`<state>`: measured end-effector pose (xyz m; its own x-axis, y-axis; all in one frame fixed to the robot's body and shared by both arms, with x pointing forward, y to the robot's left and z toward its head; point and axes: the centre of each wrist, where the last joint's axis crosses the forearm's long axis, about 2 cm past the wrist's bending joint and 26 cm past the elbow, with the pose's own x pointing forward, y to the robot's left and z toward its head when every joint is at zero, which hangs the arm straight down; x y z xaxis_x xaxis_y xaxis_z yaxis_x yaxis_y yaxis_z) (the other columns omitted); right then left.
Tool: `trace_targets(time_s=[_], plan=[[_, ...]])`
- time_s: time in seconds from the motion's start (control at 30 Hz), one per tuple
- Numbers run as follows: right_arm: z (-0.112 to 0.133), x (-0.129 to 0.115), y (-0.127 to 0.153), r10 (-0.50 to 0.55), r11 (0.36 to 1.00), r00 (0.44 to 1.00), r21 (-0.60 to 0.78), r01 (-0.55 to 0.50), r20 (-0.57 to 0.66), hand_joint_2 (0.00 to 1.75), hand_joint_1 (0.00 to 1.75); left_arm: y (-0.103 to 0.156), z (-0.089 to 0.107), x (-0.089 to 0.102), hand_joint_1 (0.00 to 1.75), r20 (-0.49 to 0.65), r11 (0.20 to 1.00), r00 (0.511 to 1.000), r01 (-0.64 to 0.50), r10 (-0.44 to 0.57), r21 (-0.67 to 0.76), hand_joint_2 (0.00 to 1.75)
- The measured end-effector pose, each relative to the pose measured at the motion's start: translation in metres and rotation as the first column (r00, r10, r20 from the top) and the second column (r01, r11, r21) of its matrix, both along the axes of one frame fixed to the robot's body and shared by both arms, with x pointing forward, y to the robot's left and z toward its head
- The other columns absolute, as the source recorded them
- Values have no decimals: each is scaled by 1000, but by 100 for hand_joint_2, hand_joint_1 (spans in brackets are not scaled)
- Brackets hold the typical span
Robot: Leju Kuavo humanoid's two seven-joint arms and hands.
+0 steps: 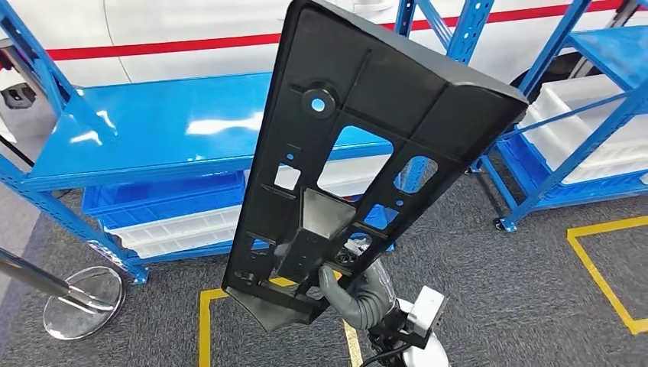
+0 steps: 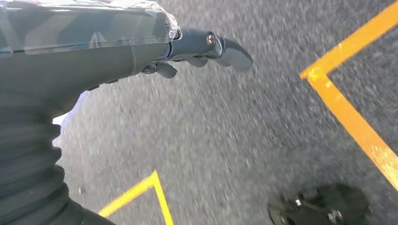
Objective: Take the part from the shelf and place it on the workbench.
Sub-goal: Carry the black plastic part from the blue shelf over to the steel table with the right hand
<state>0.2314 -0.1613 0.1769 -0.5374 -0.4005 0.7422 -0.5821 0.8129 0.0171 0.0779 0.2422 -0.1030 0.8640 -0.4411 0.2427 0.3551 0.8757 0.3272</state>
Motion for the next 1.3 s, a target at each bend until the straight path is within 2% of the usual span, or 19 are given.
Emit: trace_targets(time_s=[1.3], plan=[[7,4,0,-2,1000,999,-7,2,34,175,175,-1,0,3,0,-20,999,999,-31,31,-28,175]])
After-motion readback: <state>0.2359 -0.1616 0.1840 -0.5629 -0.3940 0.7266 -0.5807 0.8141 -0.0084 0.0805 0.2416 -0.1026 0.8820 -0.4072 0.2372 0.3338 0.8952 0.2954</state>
